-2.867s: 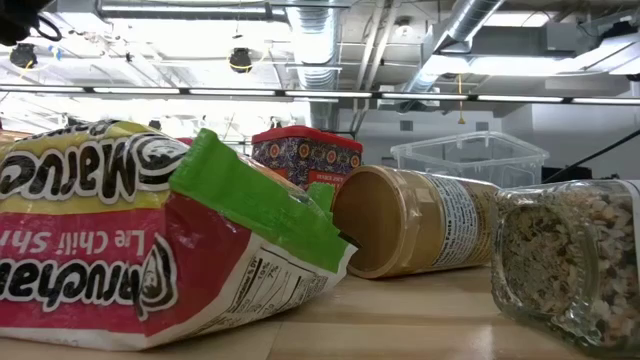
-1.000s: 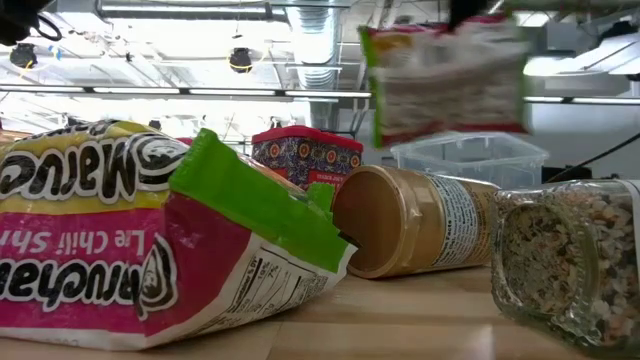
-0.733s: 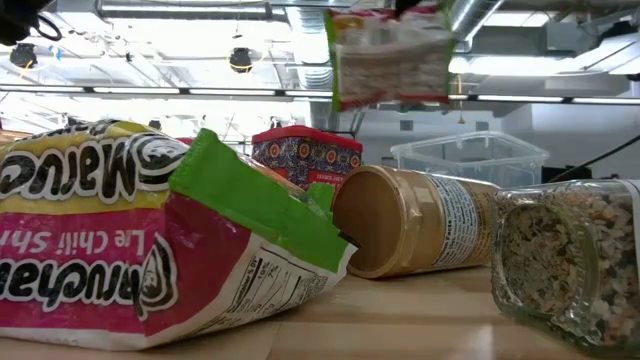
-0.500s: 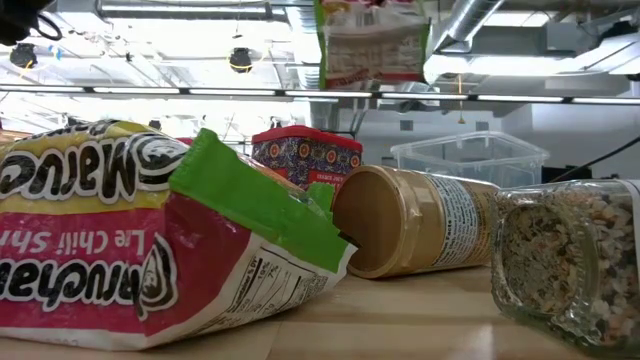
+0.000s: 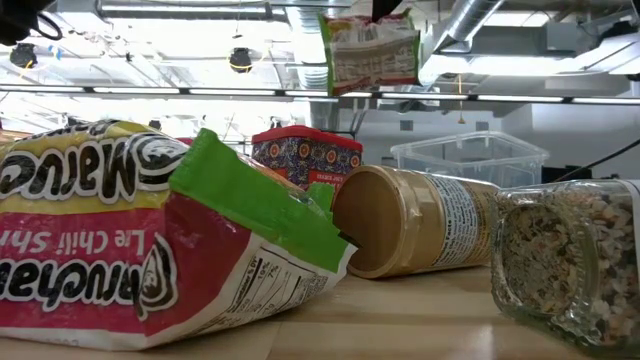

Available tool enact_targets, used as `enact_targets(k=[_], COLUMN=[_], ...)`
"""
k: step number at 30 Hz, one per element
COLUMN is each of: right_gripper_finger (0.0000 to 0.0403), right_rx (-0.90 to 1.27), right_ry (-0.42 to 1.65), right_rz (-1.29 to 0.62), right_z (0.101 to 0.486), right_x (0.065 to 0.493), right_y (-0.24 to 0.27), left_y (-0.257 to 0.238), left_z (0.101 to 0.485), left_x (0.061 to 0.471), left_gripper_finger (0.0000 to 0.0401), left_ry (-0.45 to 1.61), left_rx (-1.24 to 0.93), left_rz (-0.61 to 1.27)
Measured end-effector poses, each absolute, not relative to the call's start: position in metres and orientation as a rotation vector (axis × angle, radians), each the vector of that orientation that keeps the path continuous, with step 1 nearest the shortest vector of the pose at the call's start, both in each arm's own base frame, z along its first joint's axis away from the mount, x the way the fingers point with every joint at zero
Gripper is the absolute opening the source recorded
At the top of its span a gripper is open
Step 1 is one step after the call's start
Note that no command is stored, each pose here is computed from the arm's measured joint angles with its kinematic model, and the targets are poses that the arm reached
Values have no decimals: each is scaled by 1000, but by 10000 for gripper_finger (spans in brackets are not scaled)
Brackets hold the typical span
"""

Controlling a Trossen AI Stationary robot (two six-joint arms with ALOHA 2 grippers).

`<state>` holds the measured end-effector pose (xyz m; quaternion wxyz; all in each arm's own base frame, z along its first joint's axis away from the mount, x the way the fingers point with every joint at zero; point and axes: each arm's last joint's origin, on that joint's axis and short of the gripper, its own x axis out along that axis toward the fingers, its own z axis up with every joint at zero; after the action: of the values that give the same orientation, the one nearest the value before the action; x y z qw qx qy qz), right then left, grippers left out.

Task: Pick & Place Food Item
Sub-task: Put the green noodle pack into the right transparent bin

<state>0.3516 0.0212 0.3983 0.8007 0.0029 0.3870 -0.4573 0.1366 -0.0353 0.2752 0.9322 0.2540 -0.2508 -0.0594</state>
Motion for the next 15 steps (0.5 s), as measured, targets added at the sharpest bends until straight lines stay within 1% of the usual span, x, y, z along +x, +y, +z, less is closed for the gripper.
enact_targets(k=[12,15], right_gripper_finger=[0,0], right_rx=[-36,-33], right_ry=[888,891], right_rz=[-1039,-1051], right_z=[398,403], right_x=[352,346], right_y=[-16,-25], left_y=[-36,-36], left_z=[272,272], left_x=[138,138], left_gripper_finger=[298,298], left_ry=[-477,-474], left_rx=[525,526], left_rz=[-134,-135])
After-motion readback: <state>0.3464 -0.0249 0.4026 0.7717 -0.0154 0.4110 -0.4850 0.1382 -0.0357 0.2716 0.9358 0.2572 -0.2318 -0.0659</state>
